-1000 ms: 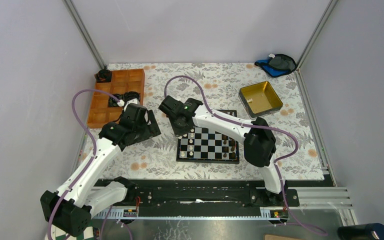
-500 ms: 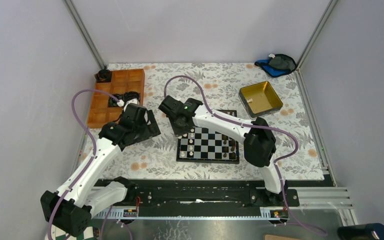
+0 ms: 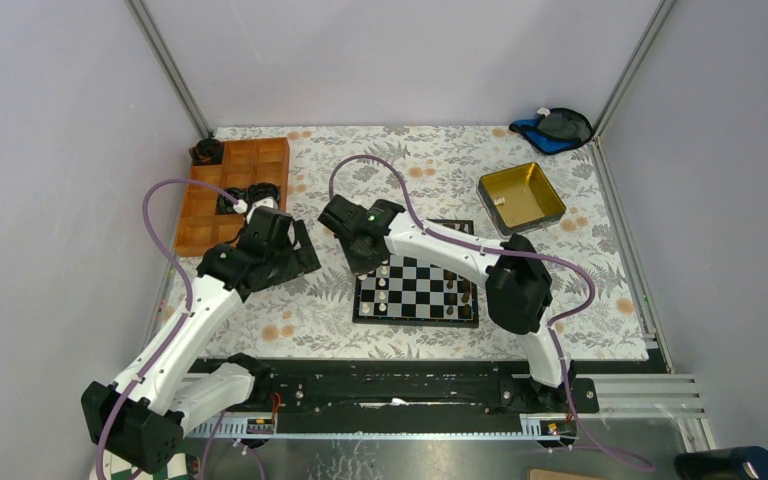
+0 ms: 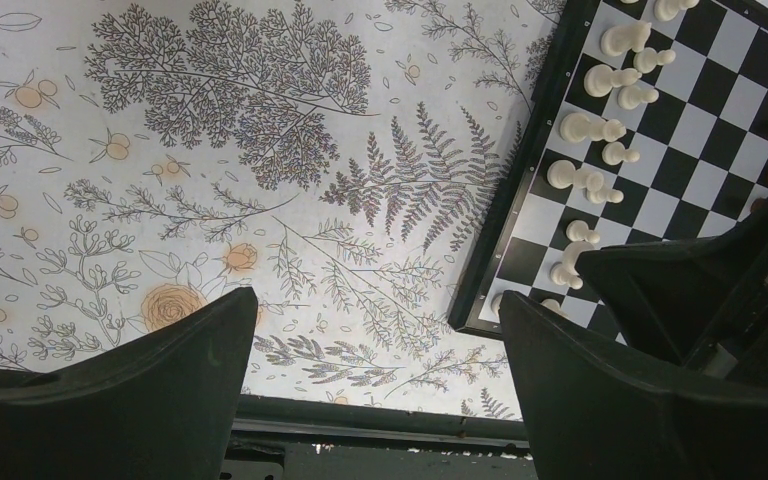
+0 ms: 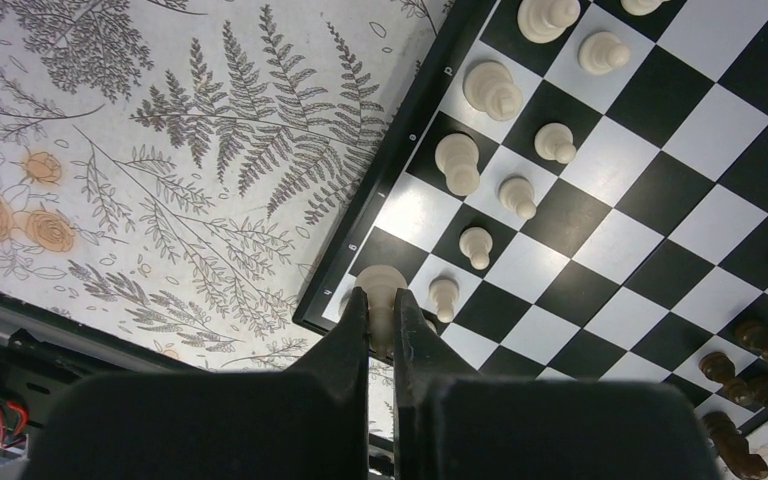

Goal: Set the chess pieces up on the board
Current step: Place the chess piece on the chessboard.

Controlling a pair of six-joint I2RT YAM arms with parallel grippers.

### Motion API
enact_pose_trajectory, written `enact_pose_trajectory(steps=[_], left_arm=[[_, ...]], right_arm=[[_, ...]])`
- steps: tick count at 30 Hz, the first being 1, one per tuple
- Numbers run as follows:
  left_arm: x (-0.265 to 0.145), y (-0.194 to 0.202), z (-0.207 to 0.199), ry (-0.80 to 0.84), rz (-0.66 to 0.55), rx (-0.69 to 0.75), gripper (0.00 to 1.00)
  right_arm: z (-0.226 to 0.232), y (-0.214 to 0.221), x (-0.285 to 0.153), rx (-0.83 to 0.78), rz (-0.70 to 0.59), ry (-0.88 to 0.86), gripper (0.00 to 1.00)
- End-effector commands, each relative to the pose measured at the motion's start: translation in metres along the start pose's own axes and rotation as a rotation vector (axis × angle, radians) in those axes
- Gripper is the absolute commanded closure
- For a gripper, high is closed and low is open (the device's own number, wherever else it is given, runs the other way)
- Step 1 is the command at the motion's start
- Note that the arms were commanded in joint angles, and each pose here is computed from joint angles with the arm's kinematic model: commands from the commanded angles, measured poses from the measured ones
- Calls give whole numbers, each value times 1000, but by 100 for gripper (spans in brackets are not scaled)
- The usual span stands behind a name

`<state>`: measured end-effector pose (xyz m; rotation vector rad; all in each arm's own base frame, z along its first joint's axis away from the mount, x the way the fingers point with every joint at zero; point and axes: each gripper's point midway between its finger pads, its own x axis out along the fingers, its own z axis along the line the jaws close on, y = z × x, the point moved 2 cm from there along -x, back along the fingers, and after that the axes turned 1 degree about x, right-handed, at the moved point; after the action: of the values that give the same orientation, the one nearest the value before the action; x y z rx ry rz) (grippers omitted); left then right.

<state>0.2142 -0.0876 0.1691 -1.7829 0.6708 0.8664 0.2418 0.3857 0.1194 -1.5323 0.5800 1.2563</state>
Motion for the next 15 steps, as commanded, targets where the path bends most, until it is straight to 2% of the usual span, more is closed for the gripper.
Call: enact_pose_trajectory(steps=[1, 15], left_arm=[[-1, -1, 4, -17, 3, -1, 1], [-1, -3, 4, -24, 4, 7, 1]], right_arm=[[0, -2, 1, -30, -29, 19, 100], [-3, 6, 20, -54, -2, 43, 100]])
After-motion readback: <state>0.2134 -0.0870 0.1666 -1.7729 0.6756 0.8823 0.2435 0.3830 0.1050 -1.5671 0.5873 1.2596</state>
